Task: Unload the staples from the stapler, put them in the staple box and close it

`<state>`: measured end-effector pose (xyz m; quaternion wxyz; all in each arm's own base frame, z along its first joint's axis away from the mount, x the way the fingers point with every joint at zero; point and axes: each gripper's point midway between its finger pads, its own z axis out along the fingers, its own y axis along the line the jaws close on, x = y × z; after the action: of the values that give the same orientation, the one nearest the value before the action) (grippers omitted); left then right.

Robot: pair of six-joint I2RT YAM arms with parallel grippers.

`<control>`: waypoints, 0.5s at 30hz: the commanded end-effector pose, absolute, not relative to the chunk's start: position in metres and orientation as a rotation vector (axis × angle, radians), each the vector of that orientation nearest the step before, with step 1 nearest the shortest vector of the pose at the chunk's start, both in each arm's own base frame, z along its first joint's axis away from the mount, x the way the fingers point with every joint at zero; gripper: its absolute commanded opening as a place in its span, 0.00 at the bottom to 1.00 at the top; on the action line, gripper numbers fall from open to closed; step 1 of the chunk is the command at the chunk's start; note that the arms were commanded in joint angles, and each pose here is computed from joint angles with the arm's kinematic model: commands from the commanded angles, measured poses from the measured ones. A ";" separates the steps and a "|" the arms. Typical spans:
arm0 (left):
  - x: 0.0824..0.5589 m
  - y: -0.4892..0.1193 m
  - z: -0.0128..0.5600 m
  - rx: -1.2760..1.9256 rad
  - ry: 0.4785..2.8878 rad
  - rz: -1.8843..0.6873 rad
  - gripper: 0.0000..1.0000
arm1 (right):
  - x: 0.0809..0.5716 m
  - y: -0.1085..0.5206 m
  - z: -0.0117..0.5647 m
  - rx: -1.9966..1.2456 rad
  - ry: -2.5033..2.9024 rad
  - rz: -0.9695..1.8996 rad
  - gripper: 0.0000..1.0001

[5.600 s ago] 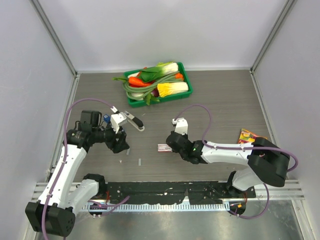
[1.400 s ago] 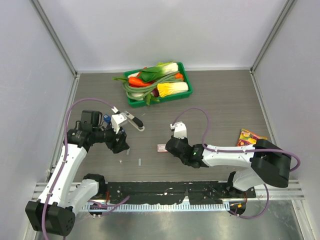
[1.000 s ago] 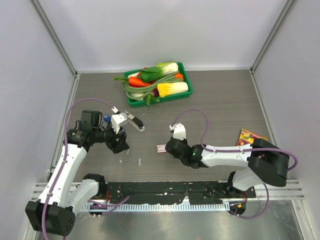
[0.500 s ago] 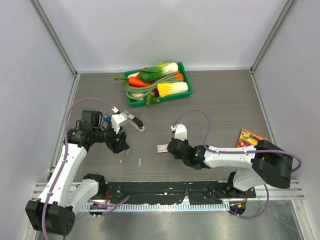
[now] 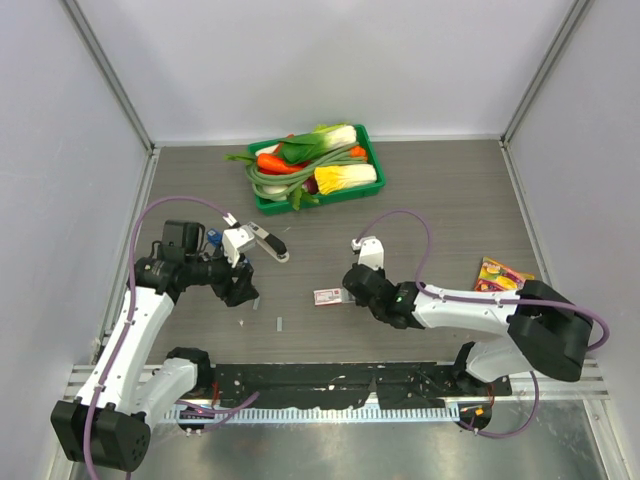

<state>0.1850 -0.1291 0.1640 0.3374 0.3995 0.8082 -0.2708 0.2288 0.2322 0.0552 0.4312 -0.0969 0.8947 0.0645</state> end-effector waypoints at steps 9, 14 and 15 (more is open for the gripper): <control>0.185 -0.132 0.174 1.056 2.068 -0.707 0.69 | 0.229 0.243 0.043 -0.263 2.252 0.182 0.10; 0.185 -0.132 0.173 1.057 2.069 -0.707 0.69 | 0.228 0.246 0.040 -0.262 2.259 0.202 0.10; 0.185 -0.132 0.173 1.056 2.071 -0.706 0.69 | 0.228 0.247 0.040 -0.262 2.261 0.209 0.10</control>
<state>0.1848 -0.1291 0.1639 0.3371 0.3994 0.8084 -0.2709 0.2234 0.2364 0.0343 0.4041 -0.1168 0.9052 0.0601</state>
